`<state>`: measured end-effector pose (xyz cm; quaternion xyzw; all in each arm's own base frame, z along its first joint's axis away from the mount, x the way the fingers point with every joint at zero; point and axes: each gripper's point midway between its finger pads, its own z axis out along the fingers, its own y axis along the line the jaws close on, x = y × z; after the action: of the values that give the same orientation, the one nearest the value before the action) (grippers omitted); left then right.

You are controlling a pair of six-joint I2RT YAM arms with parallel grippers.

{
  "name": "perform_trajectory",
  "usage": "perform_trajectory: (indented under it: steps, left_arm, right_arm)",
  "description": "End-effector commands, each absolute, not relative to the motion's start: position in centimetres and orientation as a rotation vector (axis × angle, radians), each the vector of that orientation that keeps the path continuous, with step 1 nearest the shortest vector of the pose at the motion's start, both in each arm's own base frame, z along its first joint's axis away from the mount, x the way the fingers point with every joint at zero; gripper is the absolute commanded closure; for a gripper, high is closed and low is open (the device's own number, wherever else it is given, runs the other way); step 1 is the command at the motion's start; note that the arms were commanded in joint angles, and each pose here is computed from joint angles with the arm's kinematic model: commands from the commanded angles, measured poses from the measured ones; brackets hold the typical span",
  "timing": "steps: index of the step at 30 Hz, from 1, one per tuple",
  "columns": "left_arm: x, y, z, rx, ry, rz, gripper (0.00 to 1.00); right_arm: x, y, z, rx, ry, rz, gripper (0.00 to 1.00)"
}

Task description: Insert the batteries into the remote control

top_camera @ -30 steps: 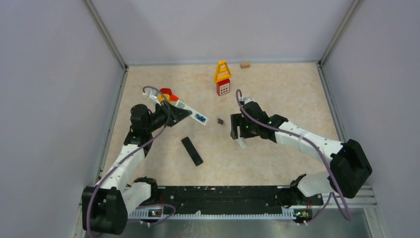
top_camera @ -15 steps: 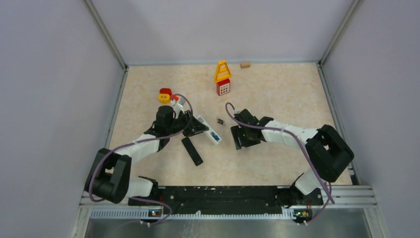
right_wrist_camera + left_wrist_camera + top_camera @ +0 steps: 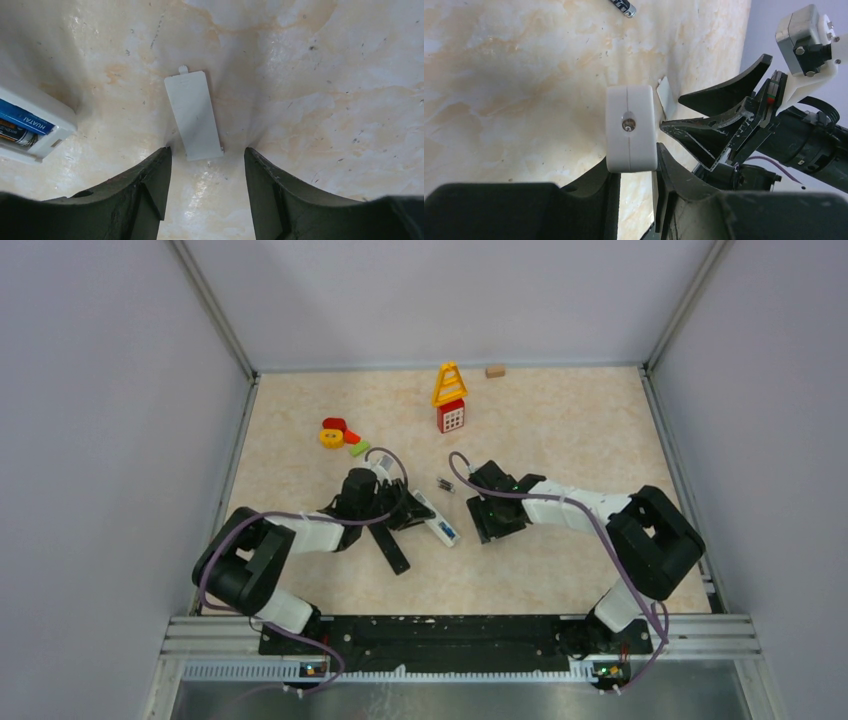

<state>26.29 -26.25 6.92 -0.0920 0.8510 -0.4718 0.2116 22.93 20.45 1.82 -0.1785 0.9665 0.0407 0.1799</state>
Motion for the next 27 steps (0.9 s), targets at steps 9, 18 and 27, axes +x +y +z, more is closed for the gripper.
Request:
perform_trajectory:
  steps: [9, 18, 27]
  left_arm:
    - [26.1, -24.2, 4.4, -0.426, 2.355, -1.036, 0.61]
    - [25.5, -21.8, 5.0, -0.512, 2.354, -0.908, 0.43]
    - [25.9, -21.8, 9.3, -0.415, 2.244, -0.947, 0.16]
  right_arm:
    - [23.1, 21.6, 1.1, -0.642, 2.697, 0.095, 0.50]
    - [22.6, 21.7, 0.6, -0.681, 2.735, 0.106, 0.59]
    - [23.0, 21.6, 1.1, -0.667, 2.723, 0.084, 0.72]
